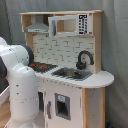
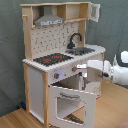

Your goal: Play with the kitchen

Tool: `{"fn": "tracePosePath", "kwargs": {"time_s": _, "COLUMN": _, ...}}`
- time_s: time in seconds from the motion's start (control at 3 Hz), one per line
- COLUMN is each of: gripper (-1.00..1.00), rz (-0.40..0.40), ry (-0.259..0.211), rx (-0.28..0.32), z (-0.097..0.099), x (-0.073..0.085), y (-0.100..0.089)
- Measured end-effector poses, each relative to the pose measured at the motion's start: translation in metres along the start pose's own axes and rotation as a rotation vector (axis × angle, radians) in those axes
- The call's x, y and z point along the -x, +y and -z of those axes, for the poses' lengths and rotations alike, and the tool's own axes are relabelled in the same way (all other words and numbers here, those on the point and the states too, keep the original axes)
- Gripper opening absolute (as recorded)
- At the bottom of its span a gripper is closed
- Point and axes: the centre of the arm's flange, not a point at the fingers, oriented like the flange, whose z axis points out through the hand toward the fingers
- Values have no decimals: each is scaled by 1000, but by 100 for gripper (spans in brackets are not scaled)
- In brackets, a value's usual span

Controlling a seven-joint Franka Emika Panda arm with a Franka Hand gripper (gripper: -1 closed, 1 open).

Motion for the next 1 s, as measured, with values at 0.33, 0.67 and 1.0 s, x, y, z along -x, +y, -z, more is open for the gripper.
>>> {"fn": "tracePosePath", "kwargs": {"time_s": 0.33, "gripper": 100, "rz": -53, "ry": 32, "rx": 1, "z": 10, "x": -8, "y": -11}}
{"fn": "tracePosePath", "kwargs": {"time_s": 0.67, "gripper": 100, "rz": -98, "ry": 53, "rx": 2, "z": 18, "x": -13, "y": -25}}
{"fn": "tracePosePath", "kwargs": {"time_s": 1.0, "gripper": 100, "rz": -139, "ry": 72, "rx": 4, "z": 24, "x": -17, "y": -41}}
